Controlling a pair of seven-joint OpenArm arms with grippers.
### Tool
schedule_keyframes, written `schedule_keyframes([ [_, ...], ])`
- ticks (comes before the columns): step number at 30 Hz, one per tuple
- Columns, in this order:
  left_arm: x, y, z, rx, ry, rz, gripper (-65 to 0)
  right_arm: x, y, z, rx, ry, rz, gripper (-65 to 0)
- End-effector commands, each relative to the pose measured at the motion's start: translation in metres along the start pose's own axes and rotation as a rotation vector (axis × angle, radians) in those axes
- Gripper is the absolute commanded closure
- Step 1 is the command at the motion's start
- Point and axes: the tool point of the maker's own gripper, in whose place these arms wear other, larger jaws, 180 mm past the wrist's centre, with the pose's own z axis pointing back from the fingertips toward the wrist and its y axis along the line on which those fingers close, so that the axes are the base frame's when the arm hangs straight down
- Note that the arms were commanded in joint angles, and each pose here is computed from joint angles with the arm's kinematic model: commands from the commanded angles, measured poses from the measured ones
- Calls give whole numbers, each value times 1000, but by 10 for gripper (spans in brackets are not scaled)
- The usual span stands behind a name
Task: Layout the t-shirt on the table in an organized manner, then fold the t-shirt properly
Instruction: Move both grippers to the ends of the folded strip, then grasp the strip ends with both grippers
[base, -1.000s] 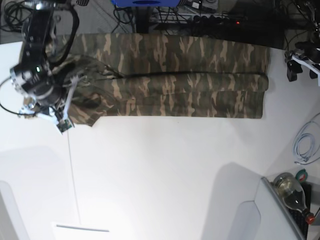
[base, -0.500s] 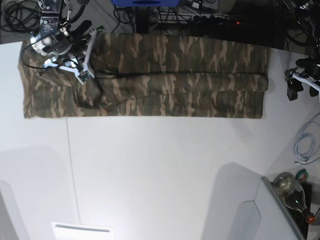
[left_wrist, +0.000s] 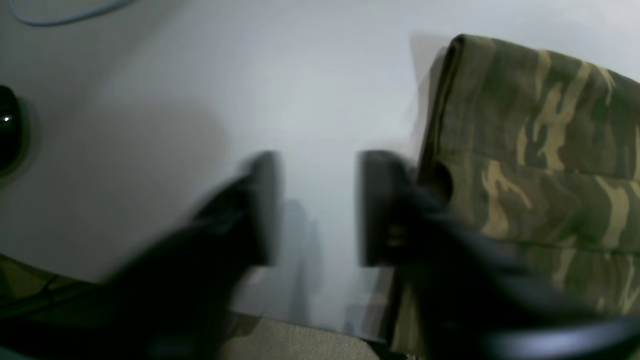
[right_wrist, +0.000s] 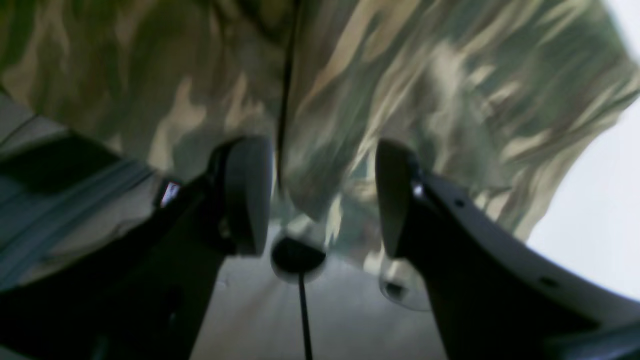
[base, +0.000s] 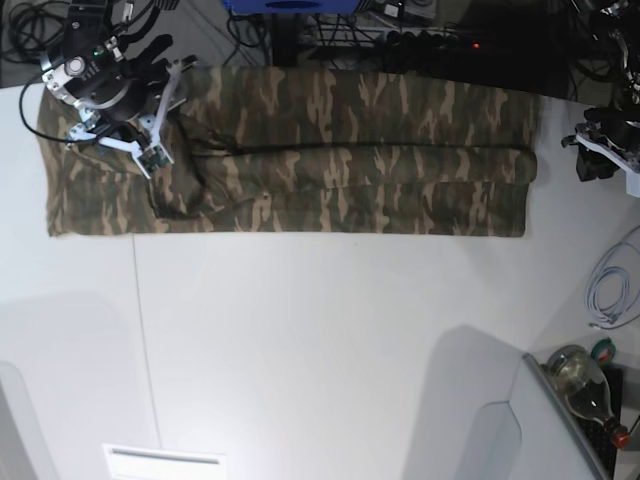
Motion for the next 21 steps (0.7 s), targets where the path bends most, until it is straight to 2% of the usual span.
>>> schedule_keyframes([
  [1,14,4,4,1,-44,-17,-105,3,-9,4,-12,-32,-29,-305],
  [3,8,-7,-2,-30,-21,-31,0,8,-18,7,-8,-76,-94,-305],
  [5,3,-17,-6,-61,-2,-36,0,7,-24,9,-3,-104,-143,-305],
  [8,-7,-31,-14,-147,25,-53,0,11,-27,11,-4,-139,-161,-305],
  [12,-5,-29,-25,-150,27,-12,0,17,-28,12,-6,-179,-163,-308],
  [14,-7,-29,-27,-152,31,-3,-193,16,-28,12,-7,-177,-162,-308],
  [16,-7,-30,-27,-154,32,-4,-352,13,-29,12,-18,-163,-153,-308],
  [17,-7,-31,-27,-157,33,-5,-392,12,-29,12,-22,-157,-146,-308],
  [21,-8,-46,-44,-196,48,20,-410,12,-30,11,-31,-147,-135,-308],
])
